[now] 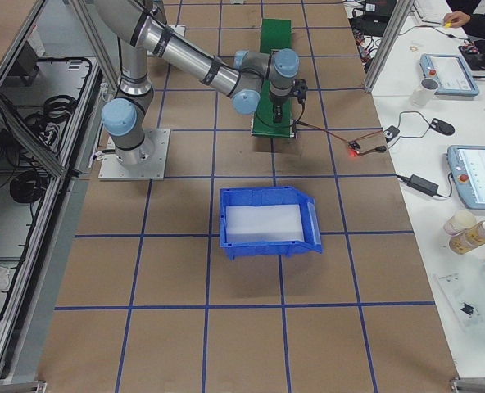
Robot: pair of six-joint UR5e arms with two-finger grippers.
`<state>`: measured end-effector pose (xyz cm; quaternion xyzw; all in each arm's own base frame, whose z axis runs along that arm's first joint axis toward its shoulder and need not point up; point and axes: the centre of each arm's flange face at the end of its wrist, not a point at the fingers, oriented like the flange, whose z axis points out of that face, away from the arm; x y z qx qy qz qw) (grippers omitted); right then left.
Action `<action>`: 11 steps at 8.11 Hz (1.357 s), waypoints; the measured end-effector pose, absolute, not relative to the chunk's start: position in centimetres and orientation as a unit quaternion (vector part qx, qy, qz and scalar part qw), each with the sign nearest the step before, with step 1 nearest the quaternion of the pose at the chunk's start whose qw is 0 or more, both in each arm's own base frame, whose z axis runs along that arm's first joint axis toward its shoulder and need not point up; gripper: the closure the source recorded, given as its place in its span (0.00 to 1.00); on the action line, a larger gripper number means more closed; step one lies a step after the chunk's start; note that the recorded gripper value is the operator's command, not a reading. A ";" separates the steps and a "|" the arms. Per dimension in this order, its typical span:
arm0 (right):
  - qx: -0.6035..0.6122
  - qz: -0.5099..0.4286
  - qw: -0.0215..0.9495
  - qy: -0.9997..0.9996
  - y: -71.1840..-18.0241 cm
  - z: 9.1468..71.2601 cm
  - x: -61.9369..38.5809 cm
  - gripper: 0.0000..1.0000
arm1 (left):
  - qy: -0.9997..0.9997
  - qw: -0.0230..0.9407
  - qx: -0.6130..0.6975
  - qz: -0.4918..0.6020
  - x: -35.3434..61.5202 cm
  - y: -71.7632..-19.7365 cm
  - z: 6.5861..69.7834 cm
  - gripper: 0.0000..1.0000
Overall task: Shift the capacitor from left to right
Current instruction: 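Lower the right gripper over the belt's far end while the capacitor rides toward it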
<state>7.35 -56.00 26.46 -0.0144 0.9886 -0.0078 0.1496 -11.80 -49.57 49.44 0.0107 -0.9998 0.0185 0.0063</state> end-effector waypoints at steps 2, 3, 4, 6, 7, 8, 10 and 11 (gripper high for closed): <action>-0.020 -0.008 0.160 0.987 -56.2 25.4 7.3 0.00 | -1.000 0.006 0.010 0.022 -11.8 -49.6 49.5 0.00; -0.020 -0.007 0.162 0.986 -56.2 25.3 7.3 0.00 | -1.000 0.006 0.010 0.022 -11.8 -49.7 49.5 0.00; -0.020 -0.005 0.161 0.987 -56.1 25.2 7.2 0.00 | -1.000 0.005 0.010 0.023 -11.8 -49.6 49.6 0.00; -0.018 -0.005 0.158 0.987 -56.2 25.5 7.1 0.00 | -1.000 0.005 0.010 0.023 -11.8 -49.6 49.5 0.00; -0.017 -0.003 0.159 0.987 -56.4 26.0 7.1 0.00 | -1.000 0.006 0.010 0.022 -11.8 -49.6 49.5 0.00; -0.016 0.000 0.162 0.987 -56.7 26.8 7.2 0.00 | -1.000 0.006 0.010 0.022 -11.8 -49.6 49.4 0.00; -0.008 0.043 0.173 0.984 -56.5 27.3 7.3 0.00 | -1.000 0.006 0.010 0.022 -11.8 -49.6 49.4 0.00; -0.005 0.060 0.177 0.982 -56.2 27.2 7.4 0.00 | -1.000 0.006 0.009 0.021 -11.8 -49.6 49.4 0.00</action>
